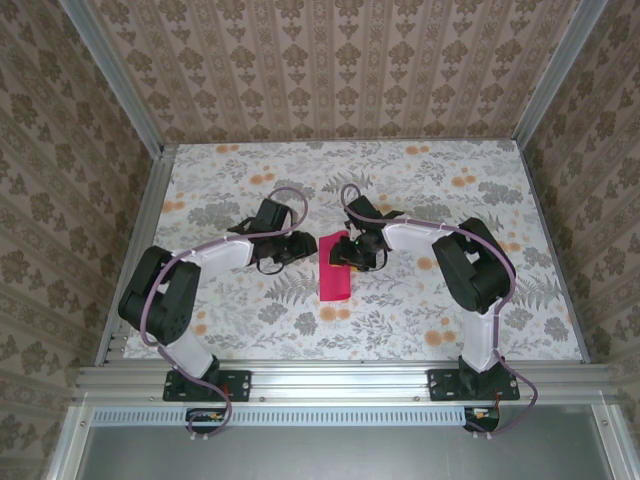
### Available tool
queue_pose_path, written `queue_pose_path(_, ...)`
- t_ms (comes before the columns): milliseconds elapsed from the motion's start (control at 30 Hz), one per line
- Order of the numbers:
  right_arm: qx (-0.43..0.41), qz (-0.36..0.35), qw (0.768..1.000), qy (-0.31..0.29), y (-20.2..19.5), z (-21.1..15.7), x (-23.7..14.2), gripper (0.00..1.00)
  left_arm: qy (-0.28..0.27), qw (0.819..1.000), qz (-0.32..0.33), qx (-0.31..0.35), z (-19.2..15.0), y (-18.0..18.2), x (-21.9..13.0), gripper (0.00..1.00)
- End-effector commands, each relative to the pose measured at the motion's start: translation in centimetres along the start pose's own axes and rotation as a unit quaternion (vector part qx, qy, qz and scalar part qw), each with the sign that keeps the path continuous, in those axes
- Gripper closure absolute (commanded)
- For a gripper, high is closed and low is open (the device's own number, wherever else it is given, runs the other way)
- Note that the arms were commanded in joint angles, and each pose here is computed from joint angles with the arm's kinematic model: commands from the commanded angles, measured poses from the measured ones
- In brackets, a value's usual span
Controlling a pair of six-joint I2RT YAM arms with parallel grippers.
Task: Fold a paper plane with a square sheet of paper (pick it up from the middle)
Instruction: Hold the square sheet of paper at the center of the table.
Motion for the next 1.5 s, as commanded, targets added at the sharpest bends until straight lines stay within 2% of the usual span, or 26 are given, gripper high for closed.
queue_pose_path(0,0.027,-0.150,0.988,0.036,-7.5,-2.5,3.8,0.54,0.002,1.000,-0.019,0.000,0.6,-1.2,0.4,0.61)
queue_pose_path(367,0.023,-0.166,0.985,0.042,-8.0,-2.7,4.2,0.54,0.029,0.999,-0.025,-0.003,0.4,-1.5,1.8,0.67)
queue_pose_path(1033,0.005,-0.170,0.984,0.056,-8.5,-3.3,5.0,0.54,0.061,0.997,-0.049,-0.026,-0.3,-1.4,4.0,0.88)
queue_pose_path(1467,0.003,-0.172,0.983,0.061,-8.6,-3.5,5.2,0.54,0.076,0.996,-0.045,-0.031,-0.8,-1.2,4.8,0.97)
Point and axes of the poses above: each hand's point on the last joint's axis, 136 mm out from that joint toward the fingers, its own x axis out along the fingers, its own y axis along the line the jaws close on, z = x × y, the point moved 3 cm from there along -x, back along the fingers, and after that the axes turned 6 degrees about x, right-handed, at the moved point
